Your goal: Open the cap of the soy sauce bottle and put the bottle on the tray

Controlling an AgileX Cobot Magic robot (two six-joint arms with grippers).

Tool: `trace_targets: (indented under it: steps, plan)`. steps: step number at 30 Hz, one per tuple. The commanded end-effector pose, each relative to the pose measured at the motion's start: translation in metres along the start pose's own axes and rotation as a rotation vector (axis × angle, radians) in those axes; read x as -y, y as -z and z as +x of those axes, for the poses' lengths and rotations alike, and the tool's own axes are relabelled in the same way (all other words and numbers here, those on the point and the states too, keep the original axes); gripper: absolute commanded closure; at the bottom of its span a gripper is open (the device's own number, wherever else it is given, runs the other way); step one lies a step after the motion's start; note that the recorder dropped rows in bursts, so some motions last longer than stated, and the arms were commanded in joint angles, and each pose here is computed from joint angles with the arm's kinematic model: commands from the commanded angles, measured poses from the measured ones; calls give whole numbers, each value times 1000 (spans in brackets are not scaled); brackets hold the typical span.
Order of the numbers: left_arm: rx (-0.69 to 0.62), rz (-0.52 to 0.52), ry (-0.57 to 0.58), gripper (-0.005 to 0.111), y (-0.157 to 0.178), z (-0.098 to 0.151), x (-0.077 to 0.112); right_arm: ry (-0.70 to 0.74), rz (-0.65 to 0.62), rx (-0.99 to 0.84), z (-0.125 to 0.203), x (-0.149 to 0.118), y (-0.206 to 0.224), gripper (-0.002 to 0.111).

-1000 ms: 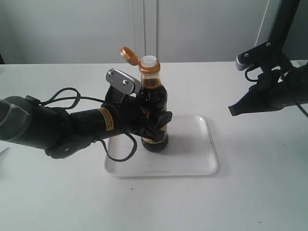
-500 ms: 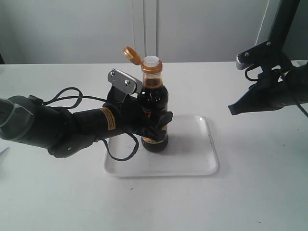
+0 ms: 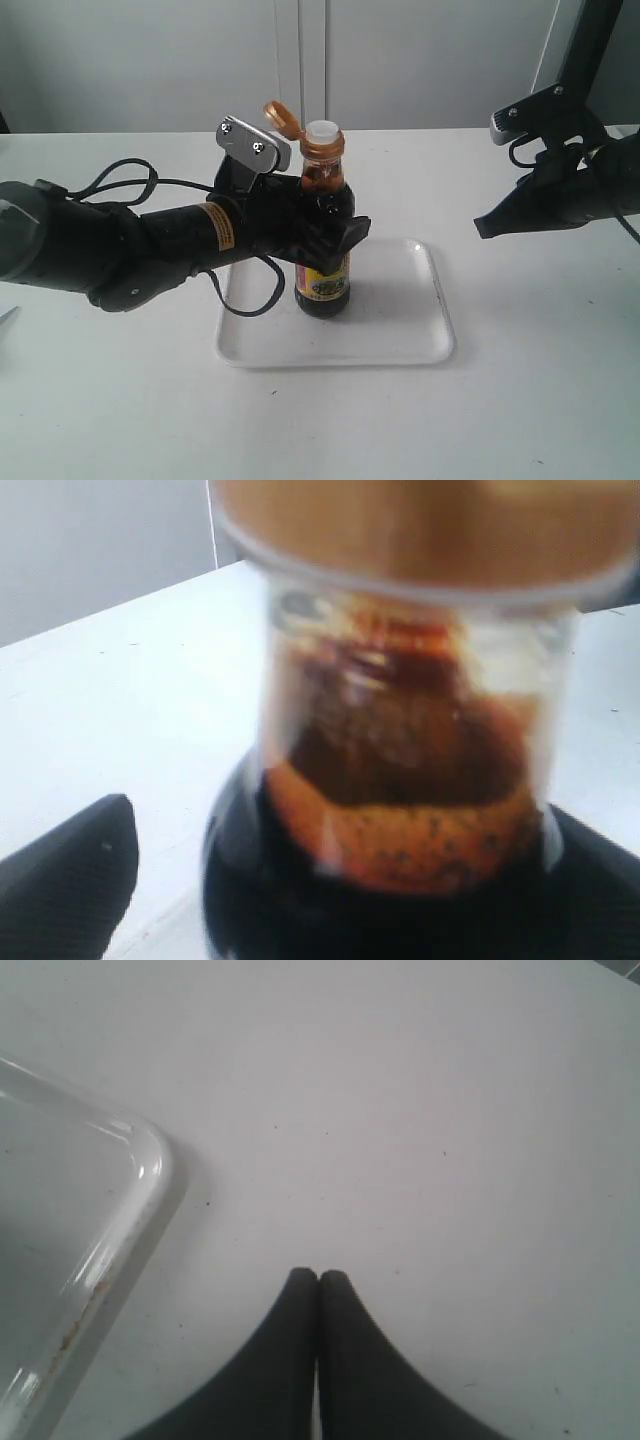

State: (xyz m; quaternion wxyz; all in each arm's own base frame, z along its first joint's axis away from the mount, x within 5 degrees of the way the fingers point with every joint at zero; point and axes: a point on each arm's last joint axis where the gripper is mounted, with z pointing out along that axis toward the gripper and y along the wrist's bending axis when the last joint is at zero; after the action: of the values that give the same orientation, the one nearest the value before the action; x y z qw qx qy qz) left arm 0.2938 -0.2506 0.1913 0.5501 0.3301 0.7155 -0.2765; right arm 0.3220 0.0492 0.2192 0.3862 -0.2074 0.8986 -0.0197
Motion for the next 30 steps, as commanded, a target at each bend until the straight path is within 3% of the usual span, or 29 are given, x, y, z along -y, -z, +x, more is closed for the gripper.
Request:
trace_targets:
  steps: [1,30]
  plan:
    - [-12,-18,-6,2,5,-9,0,-5,5,2,1,2,-1,108]
    - [154,-28,-80,2,61,-83,11,-9,7,8,1,2,-1,108]
